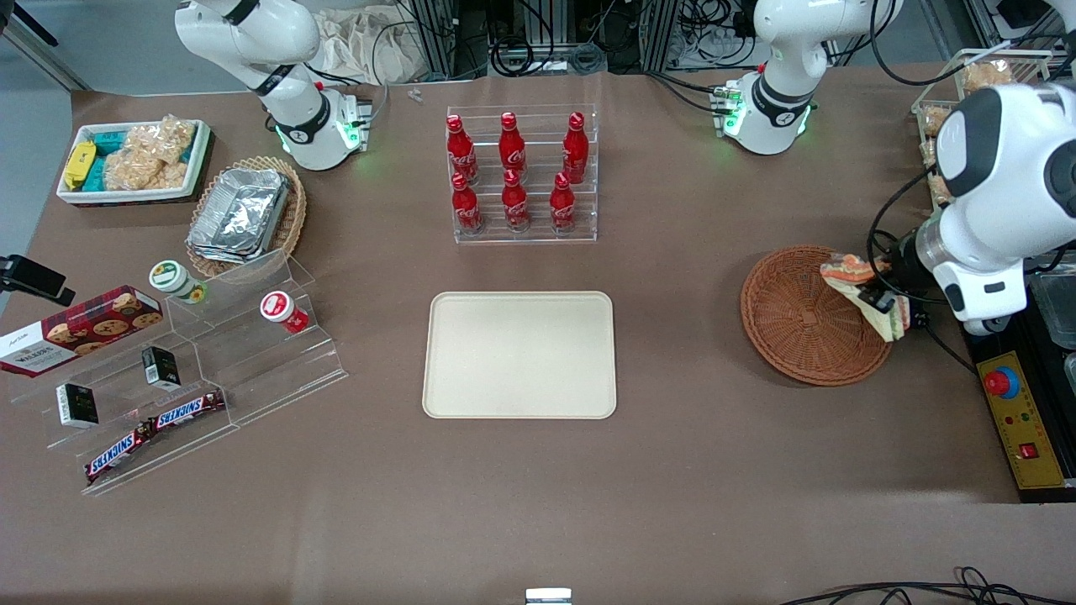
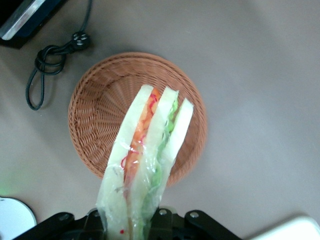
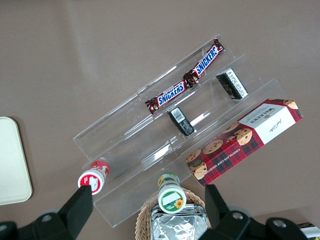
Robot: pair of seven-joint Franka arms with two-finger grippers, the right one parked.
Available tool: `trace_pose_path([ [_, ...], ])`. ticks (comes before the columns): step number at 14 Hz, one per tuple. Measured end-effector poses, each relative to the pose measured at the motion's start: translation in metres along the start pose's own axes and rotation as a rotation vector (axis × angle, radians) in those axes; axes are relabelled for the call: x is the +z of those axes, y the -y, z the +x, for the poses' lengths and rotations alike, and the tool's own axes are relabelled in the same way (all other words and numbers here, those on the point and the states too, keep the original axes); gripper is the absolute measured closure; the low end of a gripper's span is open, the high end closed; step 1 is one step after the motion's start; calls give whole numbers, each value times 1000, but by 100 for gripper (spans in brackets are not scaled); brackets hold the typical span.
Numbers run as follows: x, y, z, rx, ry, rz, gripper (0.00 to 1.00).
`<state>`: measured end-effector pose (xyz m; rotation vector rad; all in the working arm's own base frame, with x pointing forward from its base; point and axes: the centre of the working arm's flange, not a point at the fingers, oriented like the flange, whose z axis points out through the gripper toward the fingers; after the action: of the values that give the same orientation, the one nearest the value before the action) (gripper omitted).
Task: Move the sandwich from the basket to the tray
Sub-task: 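Carry the sandwich with the left gripper over the cream tray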
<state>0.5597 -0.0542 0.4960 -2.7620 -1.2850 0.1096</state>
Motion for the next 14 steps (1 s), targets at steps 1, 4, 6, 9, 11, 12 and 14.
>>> trace_pose_path([
  [1, -19, -11, -18, 66, -3, -2, 79],
  [4, -46, -57, -95, 284, -19, -24, 79],
  [6, -35, -92, -151, 429, 8, -22, 79],
  [9, 2, -146, -197, 562, 85, -56, 79],
  [11, 35, -181, -216, 597, 104, -87, 79],
  [12, 54, -196, -223, 593, 111, -105, 79],
  [14, 95, -221, -238, 599, 110, -131, 79],
])
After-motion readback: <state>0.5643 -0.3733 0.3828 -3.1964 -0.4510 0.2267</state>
